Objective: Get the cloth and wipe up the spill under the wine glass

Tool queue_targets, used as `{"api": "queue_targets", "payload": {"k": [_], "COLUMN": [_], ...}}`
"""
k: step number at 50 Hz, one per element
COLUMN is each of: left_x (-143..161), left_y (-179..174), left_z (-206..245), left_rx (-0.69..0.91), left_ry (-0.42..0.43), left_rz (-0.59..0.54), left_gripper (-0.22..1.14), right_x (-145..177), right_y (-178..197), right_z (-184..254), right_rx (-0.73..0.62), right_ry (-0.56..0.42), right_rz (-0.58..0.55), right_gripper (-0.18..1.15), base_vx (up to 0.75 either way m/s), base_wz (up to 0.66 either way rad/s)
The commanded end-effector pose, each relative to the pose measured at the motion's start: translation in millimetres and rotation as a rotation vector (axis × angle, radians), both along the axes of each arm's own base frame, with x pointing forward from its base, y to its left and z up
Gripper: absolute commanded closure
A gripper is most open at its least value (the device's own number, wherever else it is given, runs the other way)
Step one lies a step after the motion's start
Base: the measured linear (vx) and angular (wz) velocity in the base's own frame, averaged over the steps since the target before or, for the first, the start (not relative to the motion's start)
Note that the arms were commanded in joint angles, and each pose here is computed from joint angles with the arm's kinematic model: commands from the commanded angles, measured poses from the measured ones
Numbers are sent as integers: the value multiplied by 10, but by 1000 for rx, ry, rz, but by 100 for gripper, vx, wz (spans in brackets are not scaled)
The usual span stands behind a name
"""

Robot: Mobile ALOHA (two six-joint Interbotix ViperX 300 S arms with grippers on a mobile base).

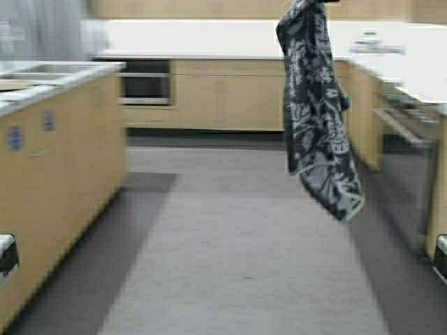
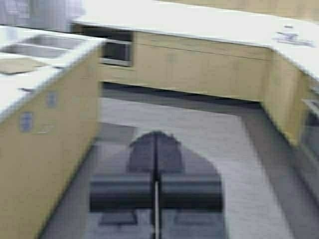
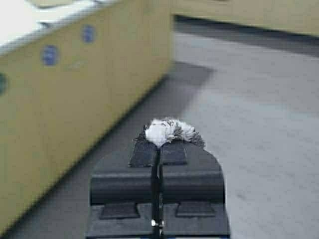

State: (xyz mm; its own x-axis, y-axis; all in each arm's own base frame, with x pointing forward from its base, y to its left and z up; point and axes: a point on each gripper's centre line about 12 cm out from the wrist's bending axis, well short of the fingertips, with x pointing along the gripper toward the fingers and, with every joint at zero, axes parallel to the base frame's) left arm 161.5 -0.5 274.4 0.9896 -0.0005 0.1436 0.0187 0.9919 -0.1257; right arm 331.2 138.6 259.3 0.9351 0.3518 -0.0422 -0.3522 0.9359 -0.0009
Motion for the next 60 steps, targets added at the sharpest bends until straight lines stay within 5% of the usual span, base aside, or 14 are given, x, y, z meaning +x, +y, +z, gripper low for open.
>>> {"api": "queue_targets", "payload": {"k": [1, 38, 60], "left_x": [11, 138, 643], "left_y": [3, 1, -26], "left_z": [40, 3, -245], "left_rx": [-2, 19, 66], "left_ry": [-9, 28, 183], "left_rz": [2, 4, -15], "left_gripper": [89, 89, 89], "right_x": [-37, -139, -164], "right_y": [-12, -58, -68], "right_z": [215, 451, 492], "right_rx": [31, 60, 65], "right_ry": [-65, -126, -138], "right_rz": [0, 0, 0], "right_gripper": [90, 90, 90], "base_vx": [5, 6, 12], "base_wz": [63, 46, 10]}}
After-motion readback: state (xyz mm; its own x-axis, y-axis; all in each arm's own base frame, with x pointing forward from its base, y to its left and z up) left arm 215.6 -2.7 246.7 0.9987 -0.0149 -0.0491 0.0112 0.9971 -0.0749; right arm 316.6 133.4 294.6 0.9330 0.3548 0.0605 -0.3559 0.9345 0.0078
